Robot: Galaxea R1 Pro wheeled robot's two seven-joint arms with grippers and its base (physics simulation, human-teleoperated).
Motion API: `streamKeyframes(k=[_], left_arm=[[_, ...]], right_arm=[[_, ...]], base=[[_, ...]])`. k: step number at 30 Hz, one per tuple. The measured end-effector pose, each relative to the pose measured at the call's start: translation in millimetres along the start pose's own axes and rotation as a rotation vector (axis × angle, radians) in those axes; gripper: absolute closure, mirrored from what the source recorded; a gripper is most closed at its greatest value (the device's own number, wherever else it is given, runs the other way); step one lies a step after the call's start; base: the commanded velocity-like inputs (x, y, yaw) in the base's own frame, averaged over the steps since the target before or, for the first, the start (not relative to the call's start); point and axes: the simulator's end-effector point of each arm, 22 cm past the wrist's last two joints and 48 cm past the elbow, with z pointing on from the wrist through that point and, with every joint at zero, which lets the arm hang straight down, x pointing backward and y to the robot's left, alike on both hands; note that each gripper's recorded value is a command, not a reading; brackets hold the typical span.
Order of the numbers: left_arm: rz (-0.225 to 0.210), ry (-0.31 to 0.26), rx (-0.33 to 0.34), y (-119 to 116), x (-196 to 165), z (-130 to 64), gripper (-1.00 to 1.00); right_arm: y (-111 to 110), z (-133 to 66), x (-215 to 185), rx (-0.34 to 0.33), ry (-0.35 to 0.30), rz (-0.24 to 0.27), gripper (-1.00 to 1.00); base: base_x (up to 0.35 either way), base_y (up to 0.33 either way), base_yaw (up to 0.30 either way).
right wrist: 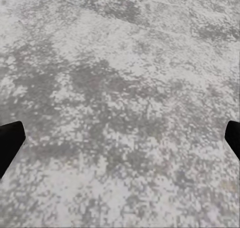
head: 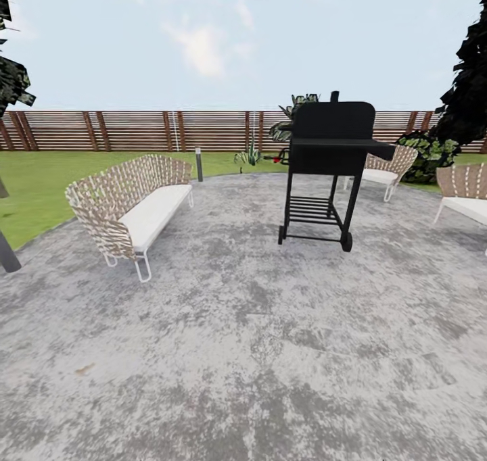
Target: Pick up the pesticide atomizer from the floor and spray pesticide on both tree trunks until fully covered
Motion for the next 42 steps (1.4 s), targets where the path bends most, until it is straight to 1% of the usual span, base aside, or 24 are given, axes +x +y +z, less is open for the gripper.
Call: streamKeyframes(k=[6,14,21,31,42], left_arm=[[0.0,0.0,0.0,0.2,0.0,0.0,-1.0],[0.004,0.0,0.005,-1.6,-0.1,0.0,-1.0],[0.008,0.001,0.009,-2.8,0.1,0.0,-1.0],[0.01,0.001,0.017,-5.1,0.2,0.0,-1.0],[0.006,0.0,0.008,-2.8,0.0,0.0,-1.0]], right_arm=[[-0.6,0.0,0.1,0.002,0.001,0.001,-1.0],[-7.6,0.4,-1.8,0.015,-0.004,0.003,-1.0],[-0.1,0.1,-0.5,-0.001,-0.002,0.0,-1.0],[0.3,0.2,-1.0,-0.001,-0.003,0.002,-1.0],[-0.2,0.0,-0.2,0.001,-0.001,0.0,-1.0]], base=[[0.317,0.119,0.0],[0.332,0.046,0.0],[0.338,0.003,0.0],[0.339,0.0,0.0],[0.339,0.0,0.0]])
